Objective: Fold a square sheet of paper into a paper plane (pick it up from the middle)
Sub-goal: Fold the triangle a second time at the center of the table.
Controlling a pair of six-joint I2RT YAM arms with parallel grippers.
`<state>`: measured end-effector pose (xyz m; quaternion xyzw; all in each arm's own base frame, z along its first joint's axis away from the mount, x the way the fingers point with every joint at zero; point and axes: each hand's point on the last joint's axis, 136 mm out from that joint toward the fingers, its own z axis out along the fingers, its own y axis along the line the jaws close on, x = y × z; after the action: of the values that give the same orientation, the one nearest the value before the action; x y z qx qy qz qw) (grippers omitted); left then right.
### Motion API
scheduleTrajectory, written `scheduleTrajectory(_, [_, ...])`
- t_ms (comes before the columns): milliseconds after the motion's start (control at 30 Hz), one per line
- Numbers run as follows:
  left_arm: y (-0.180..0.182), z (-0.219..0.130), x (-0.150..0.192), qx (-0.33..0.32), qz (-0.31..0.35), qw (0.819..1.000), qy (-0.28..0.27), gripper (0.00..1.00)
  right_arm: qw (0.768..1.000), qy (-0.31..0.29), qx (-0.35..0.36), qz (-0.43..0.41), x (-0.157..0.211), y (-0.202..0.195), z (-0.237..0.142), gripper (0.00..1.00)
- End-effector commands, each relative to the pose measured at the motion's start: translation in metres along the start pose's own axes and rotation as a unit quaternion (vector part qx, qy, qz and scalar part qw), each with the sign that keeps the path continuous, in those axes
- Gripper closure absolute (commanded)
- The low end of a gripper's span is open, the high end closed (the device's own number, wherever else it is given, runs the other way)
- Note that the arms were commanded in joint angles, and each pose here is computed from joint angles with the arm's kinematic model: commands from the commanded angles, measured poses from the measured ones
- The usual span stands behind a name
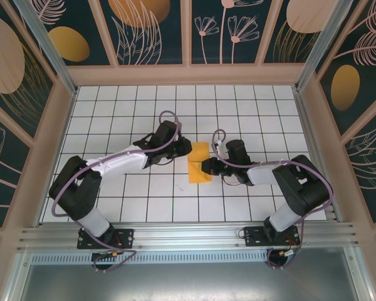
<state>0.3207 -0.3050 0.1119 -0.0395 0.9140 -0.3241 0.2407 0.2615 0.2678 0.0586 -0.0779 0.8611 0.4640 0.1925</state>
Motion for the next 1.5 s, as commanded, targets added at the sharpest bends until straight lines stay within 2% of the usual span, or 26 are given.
scheduleTrajectory(0, [0.008,0.007,0.032,0.017,-0.042,0.998,0.034,0.84,1.000,-0.010,-0.010,0.009,-0.001,0.003,0.001,1.00])
scheduleTrajectory(133, [0.012,0.023,0.058,0.002,-0.044,0.997,0.067,0.94,1.000,-0.011,-0.008,0.013,-0.002,0.001,0.002,1.00])
scheduleTrajectory(333, [0.023,0.044,0.073,-0.029,-0.044,0.995,0.086,0.98,1.000,-0.009,0.002,0.019,0.002,-0.004,0.003,1.00])
scheduleTrajectory(567, [0.036,0.054,0.085,-0.050,-0.034,0.992,0.108,0.98,1.000,-0.007,0.006,0.021,0.002,-0.005,0.003,0.98])
scheduleTrajectory(933, [0.065,0.055,0.095,-0.110,-0.002,0.986,0.124,0.97,0.999,0.006,0.052,-0.008,-0.006,-0.019,-0.002,0.95])
scheduleTrajectory(1467, [0.077,0.060,0.101,-0.135,0.023,0.980,0.141,0.96,0.995,0.067,0.019,-0.067,-0.012,-0.023,-0.003,0.94])
